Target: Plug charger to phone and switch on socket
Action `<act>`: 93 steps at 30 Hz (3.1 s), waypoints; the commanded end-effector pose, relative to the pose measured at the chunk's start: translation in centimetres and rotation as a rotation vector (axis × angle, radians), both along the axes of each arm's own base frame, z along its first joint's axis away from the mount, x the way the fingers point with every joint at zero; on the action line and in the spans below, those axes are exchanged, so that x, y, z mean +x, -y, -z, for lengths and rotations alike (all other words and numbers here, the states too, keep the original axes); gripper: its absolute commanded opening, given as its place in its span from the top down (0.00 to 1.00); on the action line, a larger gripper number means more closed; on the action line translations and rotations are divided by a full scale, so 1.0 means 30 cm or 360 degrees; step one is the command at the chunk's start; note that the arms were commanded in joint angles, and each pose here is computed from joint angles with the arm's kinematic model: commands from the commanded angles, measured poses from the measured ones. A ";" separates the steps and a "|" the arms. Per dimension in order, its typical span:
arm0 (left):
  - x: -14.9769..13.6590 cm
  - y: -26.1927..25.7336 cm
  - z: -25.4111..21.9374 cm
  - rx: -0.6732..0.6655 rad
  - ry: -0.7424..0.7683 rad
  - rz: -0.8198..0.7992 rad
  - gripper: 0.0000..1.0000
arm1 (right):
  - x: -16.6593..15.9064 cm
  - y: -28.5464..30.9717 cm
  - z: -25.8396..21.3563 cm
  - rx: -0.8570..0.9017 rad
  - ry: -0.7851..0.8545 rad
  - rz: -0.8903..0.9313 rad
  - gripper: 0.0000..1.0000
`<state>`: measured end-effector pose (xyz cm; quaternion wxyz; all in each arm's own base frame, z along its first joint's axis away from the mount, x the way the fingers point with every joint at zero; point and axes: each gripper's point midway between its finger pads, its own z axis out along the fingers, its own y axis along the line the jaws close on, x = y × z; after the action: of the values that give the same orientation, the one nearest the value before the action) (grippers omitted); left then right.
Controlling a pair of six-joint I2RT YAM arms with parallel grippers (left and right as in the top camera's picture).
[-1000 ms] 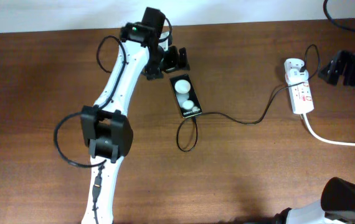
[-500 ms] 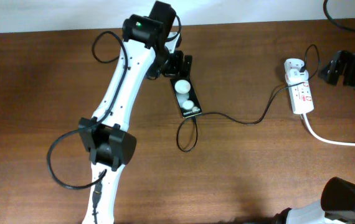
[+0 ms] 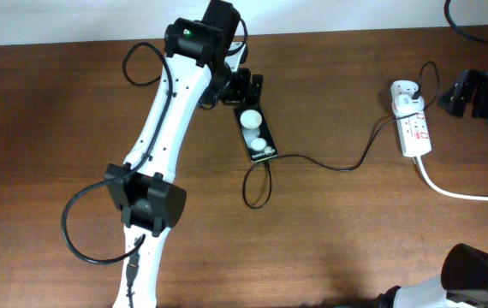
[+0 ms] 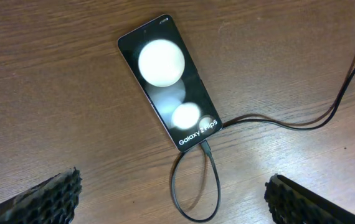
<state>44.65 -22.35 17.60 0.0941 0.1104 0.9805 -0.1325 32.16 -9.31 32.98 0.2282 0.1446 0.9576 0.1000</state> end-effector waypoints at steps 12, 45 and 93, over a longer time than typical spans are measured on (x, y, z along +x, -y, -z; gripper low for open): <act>0.005 -0.012 -0.053 0.0002 0.0076 0.0020 0.01 | 0.001 -0.008 0.008 0.0014 -0.0014 -0.0014 0.01; -0.489 -0.609 -0.046 -0.0081 0.1778 -0.0663 0.01 | 0.001 -0.008 0.008 0.0014 -0.0014 -0.0014 0.01; -0.669 -0.770 0.065 0.0191 0.2064 -0.0571 0.01 | 0.001 -0.008 0.008 0.0014 -0.0014 -0.0014 0.01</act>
<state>24.59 1.03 15.69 0.6775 -0.0049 0.7347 0.0336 32.17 -9.32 32.90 0.2270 0.1447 0.9579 0.1003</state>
